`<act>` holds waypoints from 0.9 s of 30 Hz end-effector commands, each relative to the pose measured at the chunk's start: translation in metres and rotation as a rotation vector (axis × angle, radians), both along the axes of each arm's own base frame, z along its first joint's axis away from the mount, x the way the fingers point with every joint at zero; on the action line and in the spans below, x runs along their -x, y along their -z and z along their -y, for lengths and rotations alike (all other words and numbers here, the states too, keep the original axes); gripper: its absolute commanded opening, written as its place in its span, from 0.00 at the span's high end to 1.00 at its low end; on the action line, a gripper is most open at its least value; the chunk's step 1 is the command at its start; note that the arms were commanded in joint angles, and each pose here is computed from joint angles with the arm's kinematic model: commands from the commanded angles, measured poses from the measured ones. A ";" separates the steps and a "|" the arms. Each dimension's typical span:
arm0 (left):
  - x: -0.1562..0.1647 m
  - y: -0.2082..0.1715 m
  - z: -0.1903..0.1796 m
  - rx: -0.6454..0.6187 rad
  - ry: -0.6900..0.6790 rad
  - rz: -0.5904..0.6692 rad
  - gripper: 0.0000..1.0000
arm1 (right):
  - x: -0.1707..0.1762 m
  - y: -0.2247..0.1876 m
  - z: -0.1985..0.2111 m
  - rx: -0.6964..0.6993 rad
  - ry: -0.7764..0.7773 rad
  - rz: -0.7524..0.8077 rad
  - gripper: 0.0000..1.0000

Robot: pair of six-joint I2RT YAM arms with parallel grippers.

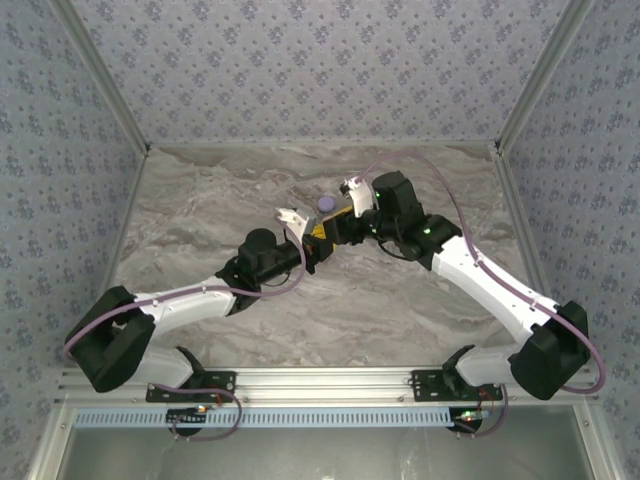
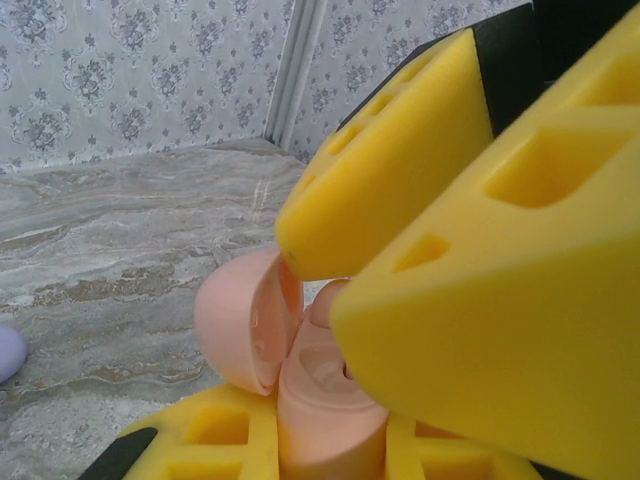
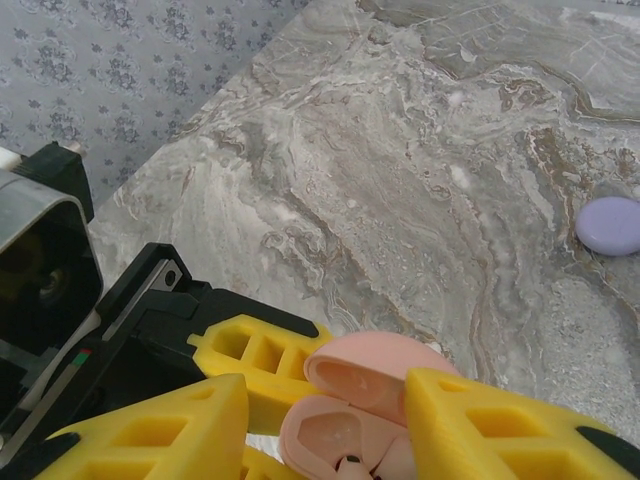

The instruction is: Insert wireless bluetooth earbuds into charging case

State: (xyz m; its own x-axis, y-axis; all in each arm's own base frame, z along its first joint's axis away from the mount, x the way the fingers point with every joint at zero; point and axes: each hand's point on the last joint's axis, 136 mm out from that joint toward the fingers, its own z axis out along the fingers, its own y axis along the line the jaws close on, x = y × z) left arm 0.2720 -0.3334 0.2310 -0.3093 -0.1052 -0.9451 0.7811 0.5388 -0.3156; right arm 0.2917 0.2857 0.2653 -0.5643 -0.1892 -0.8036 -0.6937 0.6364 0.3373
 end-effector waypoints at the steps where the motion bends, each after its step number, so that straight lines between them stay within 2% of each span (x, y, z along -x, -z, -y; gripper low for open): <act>1: 0.004 -0.028 -0.002 0.036 -0.001 0.076 0.86 | 0.002 -0.023 0.008 -0.015 0.034 0.044 0.53; 9: 0.001 -0.025 -0.010 -0.003 -0.046 0.087 0.87 | -0.003 -0.025 0.033 0.010 0.144 0.054 0.53; 13: 0.001 -0.027 -0.014 -0.005 -0.060 0.097 0.87 | -0.005 -0.016 0.042 0.027 0.169 0.027 0.57; 14: 0.001 -0.028 -0.015 -0.002 -0.061 0.099 0.87 | -0.005 -0.014 0.043 0.030 0.173 0.018 0.62; 18: 0.003 -0.034 -0.017 0.012 -0.062 0.107 0.86 | -0.002 -0.006 0.045 0.026 0.146 -0.014 0.74; 20: 0.004 -0.037 -0.016 0.019 -0.056 0.113 0.86 | 0.001 -0.005 0.042 0.017 0.118 -0.021 0.77; 27: 0.007 -0.039 -0.014 0.025 -0.036 0.116 0.86 | 0.013 -0.010 0.028 -0.042 0.017 -0.023 0.81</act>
